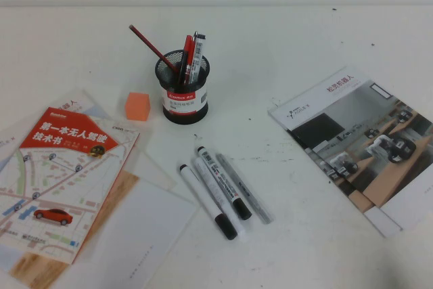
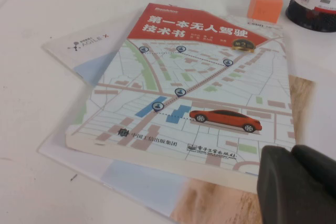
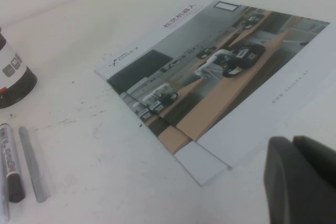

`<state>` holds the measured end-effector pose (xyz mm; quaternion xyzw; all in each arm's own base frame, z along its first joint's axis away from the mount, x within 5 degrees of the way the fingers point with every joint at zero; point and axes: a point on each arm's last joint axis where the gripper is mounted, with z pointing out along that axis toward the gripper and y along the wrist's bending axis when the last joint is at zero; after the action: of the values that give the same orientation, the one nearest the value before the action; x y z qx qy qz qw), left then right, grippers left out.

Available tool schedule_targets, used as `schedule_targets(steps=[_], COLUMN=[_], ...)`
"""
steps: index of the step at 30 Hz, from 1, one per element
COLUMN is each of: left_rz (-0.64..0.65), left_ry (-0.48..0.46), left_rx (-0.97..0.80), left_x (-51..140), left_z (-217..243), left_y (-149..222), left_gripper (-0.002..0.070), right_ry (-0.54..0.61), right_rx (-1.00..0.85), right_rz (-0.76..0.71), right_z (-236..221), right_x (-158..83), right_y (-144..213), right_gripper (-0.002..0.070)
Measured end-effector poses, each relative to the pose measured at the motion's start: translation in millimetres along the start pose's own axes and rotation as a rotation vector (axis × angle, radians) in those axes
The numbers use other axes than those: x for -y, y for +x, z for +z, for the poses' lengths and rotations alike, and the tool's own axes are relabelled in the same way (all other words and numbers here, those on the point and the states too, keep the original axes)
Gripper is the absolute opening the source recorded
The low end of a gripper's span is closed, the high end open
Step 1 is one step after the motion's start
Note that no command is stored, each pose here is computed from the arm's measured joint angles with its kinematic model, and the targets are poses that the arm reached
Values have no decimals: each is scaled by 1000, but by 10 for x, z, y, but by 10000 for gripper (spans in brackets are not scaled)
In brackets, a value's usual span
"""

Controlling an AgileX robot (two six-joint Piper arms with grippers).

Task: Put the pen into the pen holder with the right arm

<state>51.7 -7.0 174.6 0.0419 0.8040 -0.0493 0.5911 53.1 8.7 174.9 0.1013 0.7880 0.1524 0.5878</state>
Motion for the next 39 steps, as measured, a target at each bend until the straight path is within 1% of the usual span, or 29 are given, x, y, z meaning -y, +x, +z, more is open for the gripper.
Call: schedule_targets(steps=[29, 31, 33, 35, 38, 39], left_rz=[0, 0, 0, 0, 0, 0], left_ry=[0, 0, 0, 0, 0, 0], left_rx=[0, 0, 0, 0, 0, 0], left_x=[0, 0, 0, 0, 0, 0], left_z=[0, 0, 0, 0, 0, 0], left_y=[0, 0, 0, 0, 0, 0], left_gripper=[-1, -1, -1, -1, -1, -1], right_ry=[5, -3, -24, -61, -139, -171], right_rx=[1, 7, 21, 43, 77, 83], right_rz=[-13, 3, 56, 158, 409, 527], right_z=[0, 0, 0, 0, -9, -14], right_x=[4, -2, -21, -50, -107, -127], right_y=[-1, -6, -20, -39, -88, -107], right_gripper=[-20, -20, -20, -20, -20, -20])
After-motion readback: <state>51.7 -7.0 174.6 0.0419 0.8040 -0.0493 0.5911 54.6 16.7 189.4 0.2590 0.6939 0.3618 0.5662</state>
